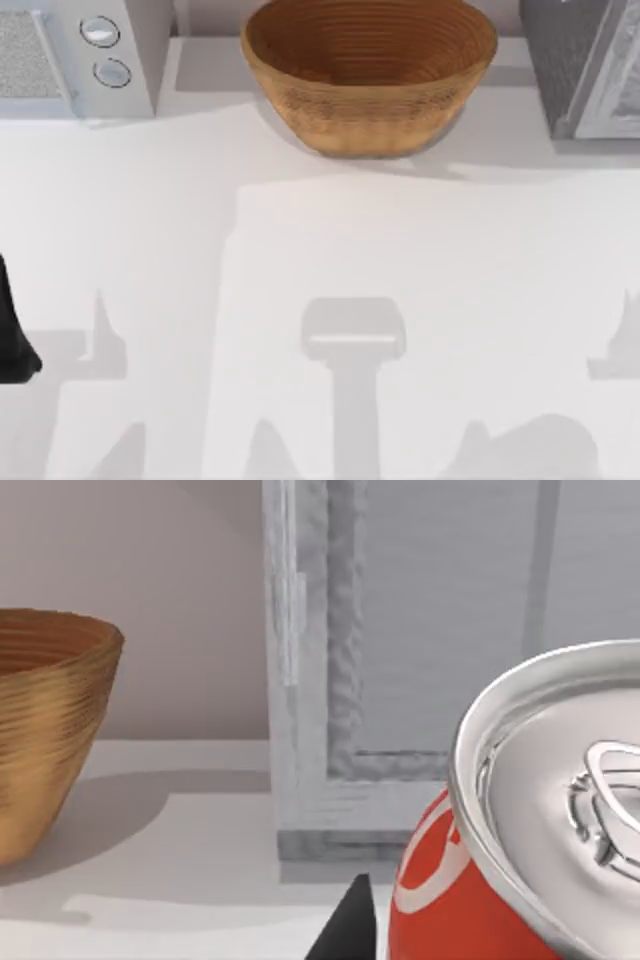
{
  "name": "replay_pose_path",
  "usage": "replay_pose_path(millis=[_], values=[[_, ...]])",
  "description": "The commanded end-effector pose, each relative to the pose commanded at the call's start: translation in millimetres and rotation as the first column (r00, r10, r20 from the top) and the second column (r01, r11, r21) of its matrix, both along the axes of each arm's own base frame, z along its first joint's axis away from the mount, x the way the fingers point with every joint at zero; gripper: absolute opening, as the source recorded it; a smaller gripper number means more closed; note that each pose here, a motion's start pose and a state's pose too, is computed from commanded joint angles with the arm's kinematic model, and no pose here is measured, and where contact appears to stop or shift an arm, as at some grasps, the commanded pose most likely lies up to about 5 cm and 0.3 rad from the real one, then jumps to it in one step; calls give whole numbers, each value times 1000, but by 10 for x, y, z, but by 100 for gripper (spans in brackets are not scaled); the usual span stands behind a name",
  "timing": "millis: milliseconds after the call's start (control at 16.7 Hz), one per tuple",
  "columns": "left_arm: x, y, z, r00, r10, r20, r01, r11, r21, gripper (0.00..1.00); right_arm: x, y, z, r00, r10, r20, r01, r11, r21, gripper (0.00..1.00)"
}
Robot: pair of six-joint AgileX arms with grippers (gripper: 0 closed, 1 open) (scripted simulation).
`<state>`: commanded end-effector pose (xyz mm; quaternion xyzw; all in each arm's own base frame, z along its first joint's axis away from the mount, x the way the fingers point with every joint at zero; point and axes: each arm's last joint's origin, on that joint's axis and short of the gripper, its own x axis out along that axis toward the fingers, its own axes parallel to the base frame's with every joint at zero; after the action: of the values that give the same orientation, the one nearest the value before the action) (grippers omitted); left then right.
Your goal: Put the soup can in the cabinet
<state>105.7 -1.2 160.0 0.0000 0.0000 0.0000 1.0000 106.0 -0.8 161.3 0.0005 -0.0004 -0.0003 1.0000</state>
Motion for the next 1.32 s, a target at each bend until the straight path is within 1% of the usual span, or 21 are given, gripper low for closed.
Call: replay_pose_path(millis=[360,480,600,780,960,1140,1320], values=[[0,0,0,1000,0,0,0,1000,0,100,-2,-1,-6,1000,2,-1,-2,1000,1,0],[0,0,0,1000,0,0,0,1000,0,100,-3,5,74,1000,5,-3,-5,1000,1,0],[0,0,0,1000,0,0,0,1000,0,100,0,15,262,1000,8,-9,-8,1000,0,0],[0,0,0,1000,0,0,0,1000,0,100,40,37,736,1000,9,-17,-9,1000,-4,0],[0,0,0,1000,0,0,0,1000,0,100,165,71,1358,1000,5,-21,-5,1000,-7,0],[0,0,0,1000,0,0,0,1000,0,100,395,126,2015,1000,-2,-21,1,1000,-9,0],[0,0,0,1000,0,0,0,1000,0,100,706,206,2599,1000,-6,-19,6,1000,-8,0]])
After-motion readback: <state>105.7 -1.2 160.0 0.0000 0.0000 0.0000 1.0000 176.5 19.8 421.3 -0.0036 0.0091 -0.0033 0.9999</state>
